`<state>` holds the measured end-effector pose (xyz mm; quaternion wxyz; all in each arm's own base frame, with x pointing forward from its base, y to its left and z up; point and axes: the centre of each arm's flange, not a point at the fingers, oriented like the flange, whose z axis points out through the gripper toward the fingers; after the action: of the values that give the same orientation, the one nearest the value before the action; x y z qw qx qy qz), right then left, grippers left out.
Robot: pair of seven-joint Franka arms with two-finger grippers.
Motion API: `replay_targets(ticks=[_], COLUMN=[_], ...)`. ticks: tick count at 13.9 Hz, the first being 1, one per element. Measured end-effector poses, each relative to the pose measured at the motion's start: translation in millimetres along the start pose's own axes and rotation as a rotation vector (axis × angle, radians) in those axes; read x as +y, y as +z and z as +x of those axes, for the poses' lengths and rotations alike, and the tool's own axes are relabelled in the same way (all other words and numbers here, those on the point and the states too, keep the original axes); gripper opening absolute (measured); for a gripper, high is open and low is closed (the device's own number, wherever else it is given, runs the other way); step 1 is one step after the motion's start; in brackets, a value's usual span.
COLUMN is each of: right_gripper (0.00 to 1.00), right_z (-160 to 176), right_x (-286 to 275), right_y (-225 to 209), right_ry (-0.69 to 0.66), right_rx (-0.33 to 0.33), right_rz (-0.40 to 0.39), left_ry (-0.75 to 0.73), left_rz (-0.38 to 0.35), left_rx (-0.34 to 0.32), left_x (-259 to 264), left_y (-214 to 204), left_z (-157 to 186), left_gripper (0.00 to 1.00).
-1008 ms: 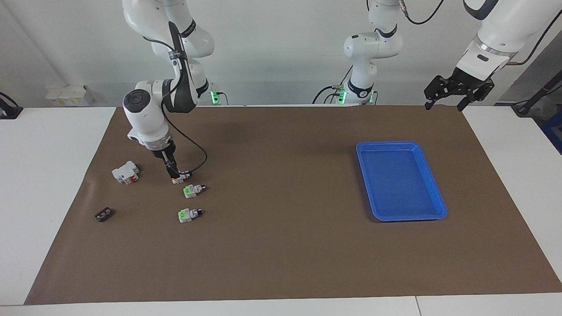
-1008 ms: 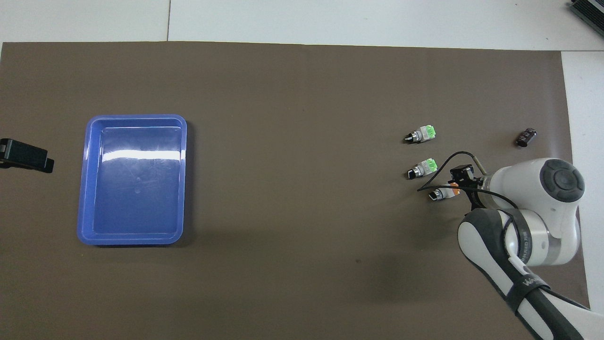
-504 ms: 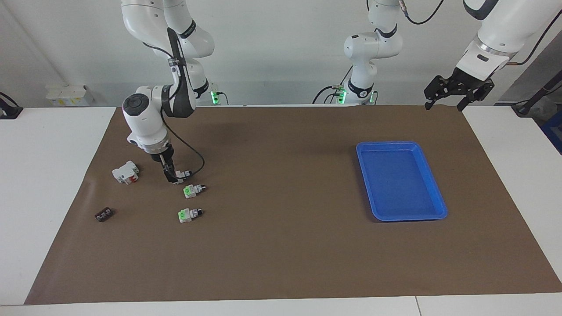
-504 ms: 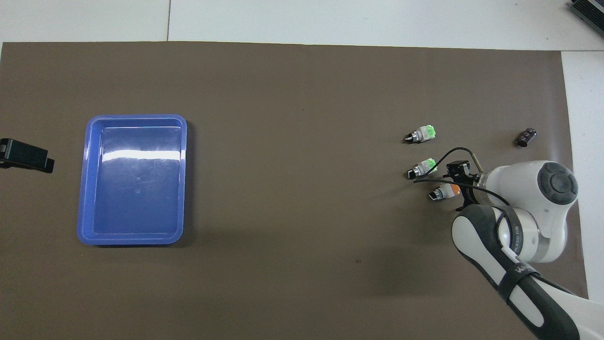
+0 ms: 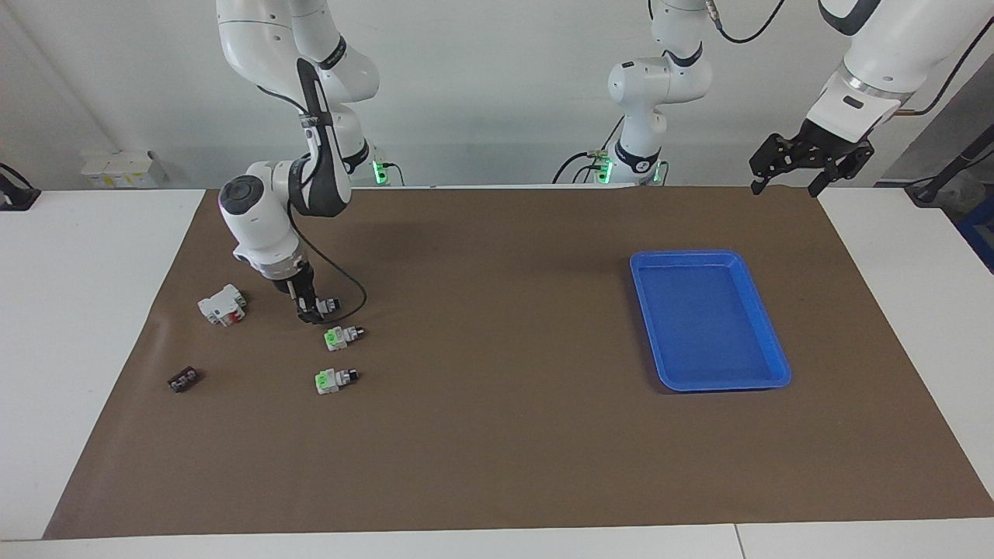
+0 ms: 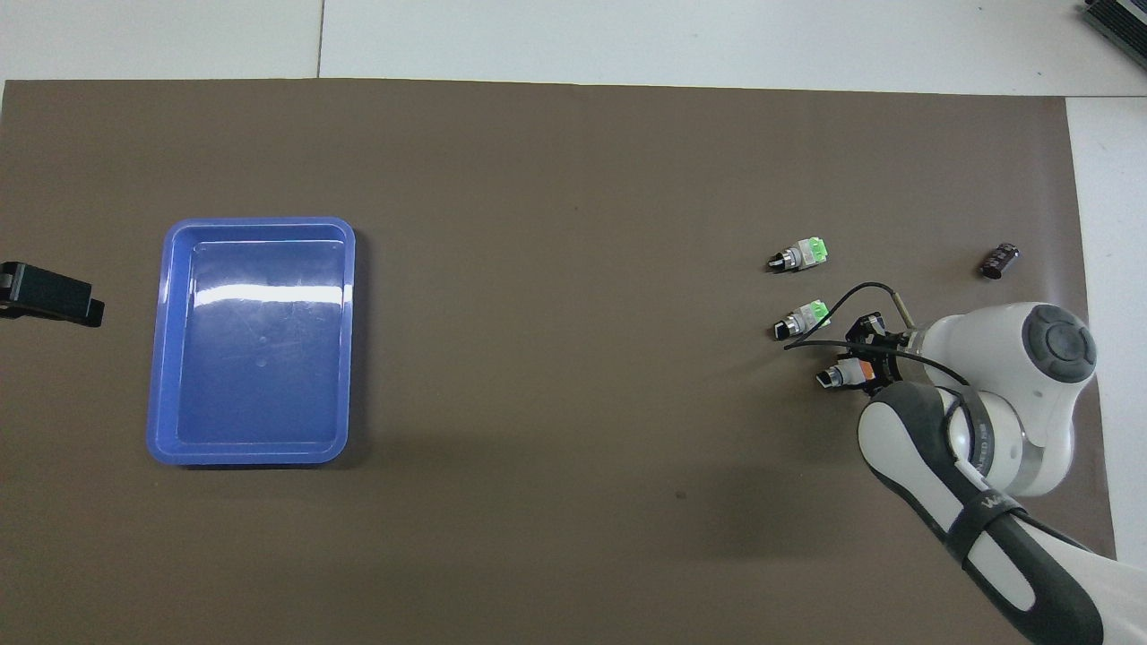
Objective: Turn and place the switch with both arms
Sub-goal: 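Reach the right gripper down and grasp the orange-topped switch, then lift the switch with the right gripper while the left gripper approaches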
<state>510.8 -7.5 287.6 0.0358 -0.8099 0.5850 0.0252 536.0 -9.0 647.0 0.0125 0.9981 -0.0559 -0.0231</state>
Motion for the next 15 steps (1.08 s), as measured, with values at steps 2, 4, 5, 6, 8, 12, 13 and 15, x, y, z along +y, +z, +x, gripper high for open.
replay_targets(ticks=[2, 4, 5, 6, 8, 12, 13, 15], right_gripper=[0.41, 0.41, 0.41, 0.41, 0.41, 0.41, 0.41, 0.41], right_z=[2.7, 4.9, 3.0, -1.1, -10.8, -62.2, -86.3, -139.4], right_x=[-3.0, -7.2, -11.3, -18.3, -34.2, -64.8, -73.0, -87.0], right_y=[-7.2, -17.5, -26.7, -41.8, -81.7, -157.5, -170.7, -190.6], right_ry=[-0.022, -0.012, 0.0, 0.014, 0.049, 0.186, 0.203, 0.209], right_rx=[-0.066, -0.115, -0.156, -0.213, -0.318, -0.467, -0.497, -0.577], right_rz=[-0.009, -0.029, -0.042, -0.051, -0.042, -0.05, -0.061, -0.074], left_ry=[0.001, 0.003, 0.004, 0.006, 0.008, 0.018, 0.03, 0.05], left_rz=[0.0, 0.0, 0.0, 0.001, 0.005, 0.007, 0.001, -0.046], left_rx=[0.002, 0.002, 0.001, 0.004, 0.042, 0.063, 0.069, 0.076], left_x=[1.0, 2.0, 2.7, 3.6, 4.4, 10.3, 17.5, 34.6], left_y=[-0.2, -0.2, 0.0, 0.9, 6.4, 10.5, 9.2, 7.6], left_z=[0.2, 0.3, 0.3, 0.8, 5.4, 5.8, 6.0, 5.8], left_gripper=[1.0, 1.0, 1.0, 1.0, 0.99, 0.81, 0.81, 0.81])
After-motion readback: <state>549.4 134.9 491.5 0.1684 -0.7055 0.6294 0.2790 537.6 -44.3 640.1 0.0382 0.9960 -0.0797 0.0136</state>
